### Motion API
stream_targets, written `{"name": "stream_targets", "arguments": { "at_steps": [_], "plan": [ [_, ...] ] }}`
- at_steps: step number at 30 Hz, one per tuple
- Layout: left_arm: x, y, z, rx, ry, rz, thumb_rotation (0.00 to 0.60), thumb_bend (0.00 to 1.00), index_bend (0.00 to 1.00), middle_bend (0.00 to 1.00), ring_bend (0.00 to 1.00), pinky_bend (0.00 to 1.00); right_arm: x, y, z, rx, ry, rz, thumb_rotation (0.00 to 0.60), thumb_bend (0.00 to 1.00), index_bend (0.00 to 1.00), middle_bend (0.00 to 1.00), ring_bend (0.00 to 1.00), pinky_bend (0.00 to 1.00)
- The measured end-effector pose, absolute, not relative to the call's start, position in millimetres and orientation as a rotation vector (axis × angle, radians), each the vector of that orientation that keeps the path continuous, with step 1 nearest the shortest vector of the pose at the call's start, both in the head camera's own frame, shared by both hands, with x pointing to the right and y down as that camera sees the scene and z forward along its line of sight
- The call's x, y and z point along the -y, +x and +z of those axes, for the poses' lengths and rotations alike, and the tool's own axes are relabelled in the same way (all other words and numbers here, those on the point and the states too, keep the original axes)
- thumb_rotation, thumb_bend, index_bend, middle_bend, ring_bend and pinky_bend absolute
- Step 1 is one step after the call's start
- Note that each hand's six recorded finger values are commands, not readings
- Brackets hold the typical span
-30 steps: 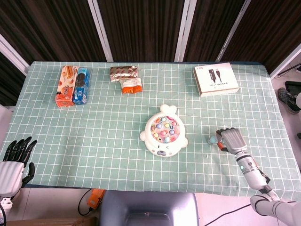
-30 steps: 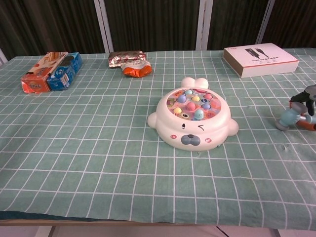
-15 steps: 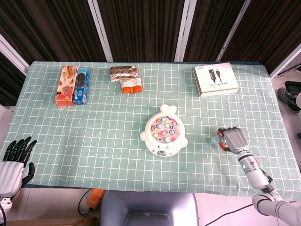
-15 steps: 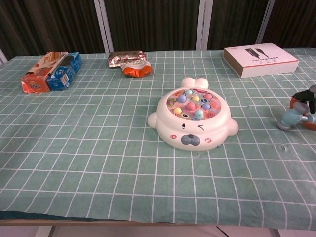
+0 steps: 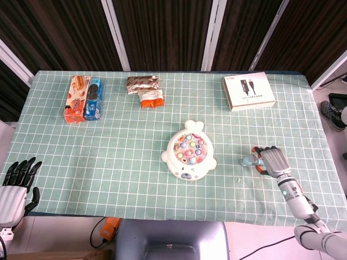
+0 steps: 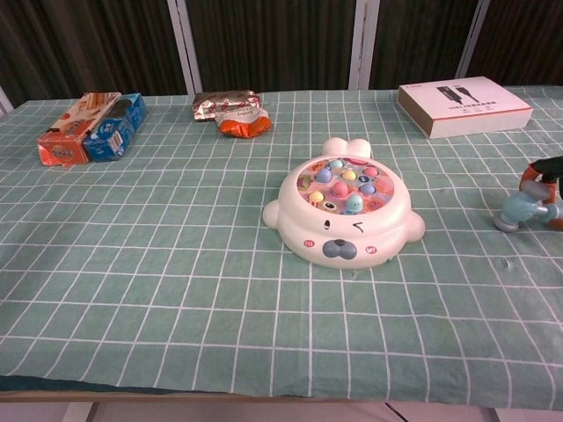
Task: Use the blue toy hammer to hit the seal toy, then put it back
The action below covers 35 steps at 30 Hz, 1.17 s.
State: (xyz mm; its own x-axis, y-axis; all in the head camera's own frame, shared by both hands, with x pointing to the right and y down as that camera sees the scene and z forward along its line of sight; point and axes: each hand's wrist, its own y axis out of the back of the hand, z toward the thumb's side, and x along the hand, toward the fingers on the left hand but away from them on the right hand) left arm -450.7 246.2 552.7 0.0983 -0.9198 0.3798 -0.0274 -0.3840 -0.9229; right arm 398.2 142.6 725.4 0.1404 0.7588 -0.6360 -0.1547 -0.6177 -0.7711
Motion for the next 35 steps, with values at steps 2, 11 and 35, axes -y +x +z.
{"name": "stream_targets", "arguments": {
  "at_steps": [2,11,35],
  "plan": [
    [-246.3,-450.4,552.7,-0.962,-1.57,-1.396,0.6,0.67,0.03,0.01,0.0,0.02,-142.6,399.2,724.6,0.592,-1.684,1.574,0.6,0.46,0.43,0.56,0.47,0.49],
    [-246.1,-450.9,552.2,-0.965,-1.568,-1.396,0.6,0.67,0.03,0.01,0.0,0.02,-142.3,405.3,716.8,0.611,-1.664,1.566,0.6,0.46,0.41,0.55,0.45,0.47],
    [-250.4,-442.4,558.2,-0.916,-1.586,-1.415,0.6,0.6,0.03,0.01,0.0,0.02,-260.1,433.9,555.3,0.895,-1.36,1.549,0.6,0.36,0.0,0.0,0.0,0.23]
  ]
}}
